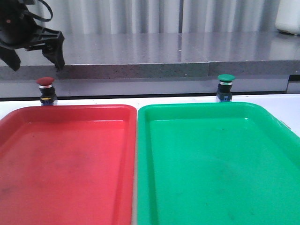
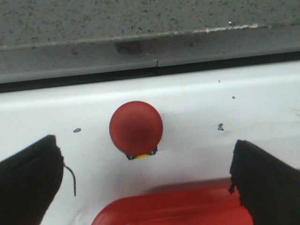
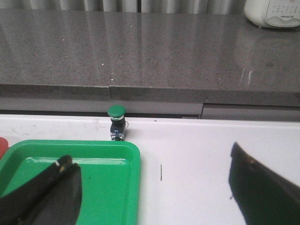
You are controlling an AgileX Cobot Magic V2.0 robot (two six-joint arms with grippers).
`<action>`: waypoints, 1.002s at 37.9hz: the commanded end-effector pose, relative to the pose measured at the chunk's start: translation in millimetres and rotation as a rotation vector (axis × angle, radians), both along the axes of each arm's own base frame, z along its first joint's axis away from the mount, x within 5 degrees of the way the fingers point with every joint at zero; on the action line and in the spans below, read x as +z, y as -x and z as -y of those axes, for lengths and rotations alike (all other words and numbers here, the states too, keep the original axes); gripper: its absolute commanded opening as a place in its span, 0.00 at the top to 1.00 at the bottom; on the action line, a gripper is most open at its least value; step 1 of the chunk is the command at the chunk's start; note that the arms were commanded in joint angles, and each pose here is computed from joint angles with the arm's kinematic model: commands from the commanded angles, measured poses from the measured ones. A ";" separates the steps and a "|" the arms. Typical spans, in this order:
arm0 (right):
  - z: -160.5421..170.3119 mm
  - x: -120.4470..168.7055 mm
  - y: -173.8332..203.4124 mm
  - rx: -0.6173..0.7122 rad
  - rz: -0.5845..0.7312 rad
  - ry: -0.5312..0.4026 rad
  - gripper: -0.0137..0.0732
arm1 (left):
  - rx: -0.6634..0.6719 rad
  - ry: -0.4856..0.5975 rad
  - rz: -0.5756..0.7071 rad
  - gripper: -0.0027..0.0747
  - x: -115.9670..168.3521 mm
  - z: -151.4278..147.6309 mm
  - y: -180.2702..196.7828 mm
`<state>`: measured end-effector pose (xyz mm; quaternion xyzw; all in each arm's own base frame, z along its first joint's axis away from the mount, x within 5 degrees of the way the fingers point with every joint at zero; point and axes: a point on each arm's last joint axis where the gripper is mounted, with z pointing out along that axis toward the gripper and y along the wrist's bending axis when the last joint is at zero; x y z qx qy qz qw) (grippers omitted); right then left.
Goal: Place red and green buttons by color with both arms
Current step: 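Lower the left gripper onto the red push-button and close it, then lift the red button and lower it into the red tray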
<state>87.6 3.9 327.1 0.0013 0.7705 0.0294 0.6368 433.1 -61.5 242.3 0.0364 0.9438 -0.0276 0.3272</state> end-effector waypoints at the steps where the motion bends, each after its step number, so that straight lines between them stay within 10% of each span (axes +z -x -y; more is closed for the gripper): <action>1: 0.7 17.5 -1.9 -0.009 0.100 -0.005 0.09 | -0.014 -0.007 0.106 0.07 19.1 3.3 -12.4; 9: 0.7 17.5 -1.9 -0.009 0.100 -0.005 0.09 | -0.021 -0.017 0.127 0.13 -0.4 5.8 -31.8; 27: 0.7 17.5 -1.9 -0.009 0.100 -0.005 0.09 | -0.023 -0.025 0.124 0.86 1.1 5.5 -32.0; 38: 0.7 17.5 -1.9 -0.009 0.100 -0.005 0.09 | -0.012 0.015 0.165 0.91 58.5 5.2 -6.1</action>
